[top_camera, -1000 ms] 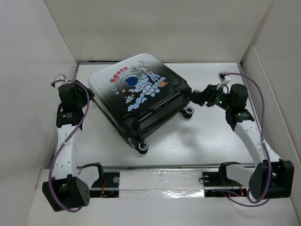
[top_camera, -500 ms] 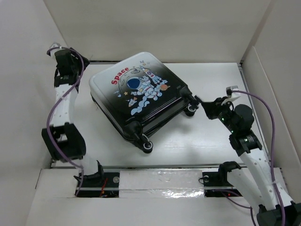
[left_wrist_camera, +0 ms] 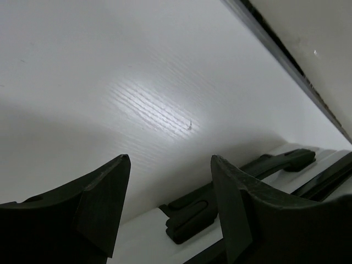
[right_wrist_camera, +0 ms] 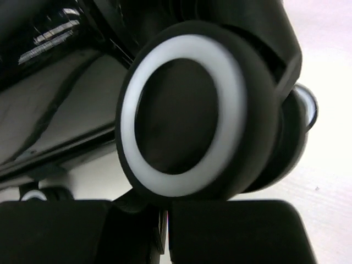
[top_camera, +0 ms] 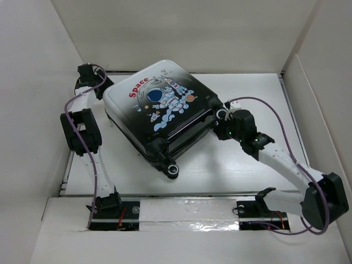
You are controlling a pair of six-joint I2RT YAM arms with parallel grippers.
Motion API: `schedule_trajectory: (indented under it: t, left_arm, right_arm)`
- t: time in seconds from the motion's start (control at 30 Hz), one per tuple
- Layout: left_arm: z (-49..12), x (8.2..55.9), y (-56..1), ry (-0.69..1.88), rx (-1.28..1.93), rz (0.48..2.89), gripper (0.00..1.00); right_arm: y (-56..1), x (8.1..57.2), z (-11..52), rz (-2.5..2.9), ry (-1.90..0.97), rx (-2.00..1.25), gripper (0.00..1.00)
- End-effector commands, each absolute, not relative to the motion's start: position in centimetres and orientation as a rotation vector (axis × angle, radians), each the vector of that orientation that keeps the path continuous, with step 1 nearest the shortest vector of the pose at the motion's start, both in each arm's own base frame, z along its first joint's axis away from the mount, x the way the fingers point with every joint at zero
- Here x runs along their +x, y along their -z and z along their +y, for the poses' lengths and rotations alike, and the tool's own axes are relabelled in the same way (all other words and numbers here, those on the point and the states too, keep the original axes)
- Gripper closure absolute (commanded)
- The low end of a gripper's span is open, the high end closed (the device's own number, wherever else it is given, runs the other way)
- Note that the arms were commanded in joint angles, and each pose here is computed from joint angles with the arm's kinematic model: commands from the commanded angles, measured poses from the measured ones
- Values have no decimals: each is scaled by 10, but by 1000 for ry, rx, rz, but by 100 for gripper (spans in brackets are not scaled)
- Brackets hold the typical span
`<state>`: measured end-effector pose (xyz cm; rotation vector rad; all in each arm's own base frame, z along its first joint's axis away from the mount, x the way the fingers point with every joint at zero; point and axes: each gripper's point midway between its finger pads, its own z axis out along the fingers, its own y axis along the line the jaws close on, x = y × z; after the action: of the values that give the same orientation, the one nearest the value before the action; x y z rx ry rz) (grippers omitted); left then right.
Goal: Pack the luggage
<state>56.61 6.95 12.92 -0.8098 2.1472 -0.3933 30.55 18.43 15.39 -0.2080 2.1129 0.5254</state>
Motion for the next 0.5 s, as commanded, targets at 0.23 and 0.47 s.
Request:
schedule_trajectory:
  t: [0.23,0.47]
  left_arm:
    - [-23,485,-140,677,-869,1961,53]
    - [-85,351,-120,650,-778,1961,56]
  right_arm:
    - [-258,420,217,1857,-461,-201,96]
    - [-284,470,260,1892,-557,-356,94]
